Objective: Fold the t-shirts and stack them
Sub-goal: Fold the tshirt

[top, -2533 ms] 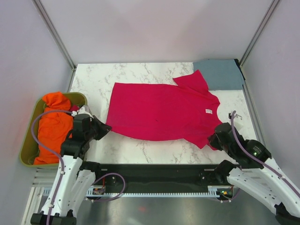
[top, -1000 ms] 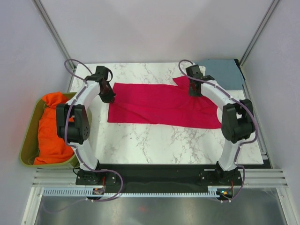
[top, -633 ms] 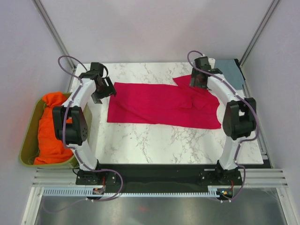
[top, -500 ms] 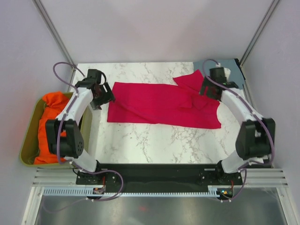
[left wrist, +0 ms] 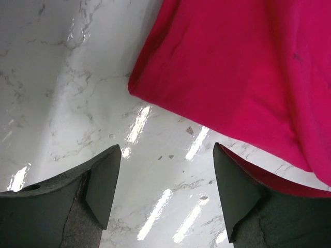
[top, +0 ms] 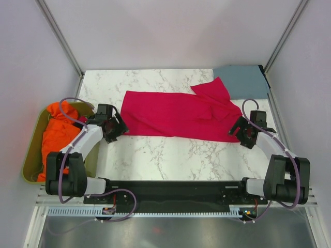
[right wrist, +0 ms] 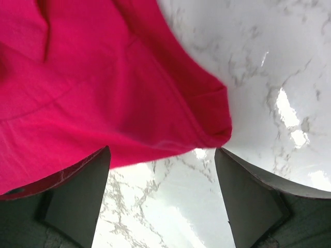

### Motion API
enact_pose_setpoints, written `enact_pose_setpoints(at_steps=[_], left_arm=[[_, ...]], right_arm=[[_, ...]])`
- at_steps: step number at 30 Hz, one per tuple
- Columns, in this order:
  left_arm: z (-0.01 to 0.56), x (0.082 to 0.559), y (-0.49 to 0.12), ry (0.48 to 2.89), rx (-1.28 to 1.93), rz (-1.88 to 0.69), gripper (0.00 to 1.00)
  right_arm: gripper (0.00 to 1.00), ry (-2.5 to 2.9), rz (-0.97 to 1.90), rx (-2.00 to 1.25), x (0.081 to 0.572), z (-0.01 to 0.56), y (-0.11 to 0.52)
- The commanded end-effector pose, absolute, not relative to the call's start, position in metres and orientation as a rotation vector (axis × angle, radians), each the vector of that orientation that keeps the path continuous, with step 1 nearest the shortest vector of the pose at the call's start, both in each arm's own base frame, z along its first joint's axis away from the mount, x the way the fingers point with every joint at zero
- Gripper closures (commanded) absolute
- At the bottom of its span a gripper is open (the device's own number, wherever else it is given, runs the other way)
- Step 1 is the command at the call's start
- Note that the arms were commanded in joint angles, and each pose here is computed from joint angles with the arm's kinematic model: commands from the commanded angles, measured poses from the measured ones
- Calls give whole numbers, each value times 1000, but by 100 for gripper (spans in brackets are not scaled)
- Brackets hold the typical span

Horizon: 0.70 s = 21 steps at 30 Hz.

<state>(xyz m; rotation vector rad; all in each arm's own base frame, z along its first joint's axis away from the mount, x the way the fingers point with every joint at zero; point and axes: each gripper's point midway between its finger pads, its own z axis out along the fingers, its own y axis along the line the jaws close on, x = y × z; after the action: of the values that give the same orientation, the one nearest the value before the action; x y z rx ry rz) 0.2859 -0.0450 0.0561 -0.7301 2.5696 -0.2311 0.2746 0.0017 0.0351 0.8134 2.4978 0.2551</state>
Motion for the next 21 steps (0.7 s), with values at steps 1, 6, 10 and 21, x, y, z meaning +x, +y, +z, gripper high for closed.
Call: enact_pose_setpoints(at_steps=[1, 6, 10, 21], left_arm=[[62, 312, -43, 2449, -782, -260, 21], [61, 324, -42, 2394, -783, -269, 21], [47, 327, -40, 2405, -814, -252, 21], [28, 335, -34, 2387, -849, -210, 86]], right_arm=[[11, 2400, 335, 810, 299, 43, -6], [16, 2395, 340, 827, 306, 38, -13], [25, 2399, 333, 830, 305, 33, -15], [100, 2384, 314, 811, 302, 37, -19]])
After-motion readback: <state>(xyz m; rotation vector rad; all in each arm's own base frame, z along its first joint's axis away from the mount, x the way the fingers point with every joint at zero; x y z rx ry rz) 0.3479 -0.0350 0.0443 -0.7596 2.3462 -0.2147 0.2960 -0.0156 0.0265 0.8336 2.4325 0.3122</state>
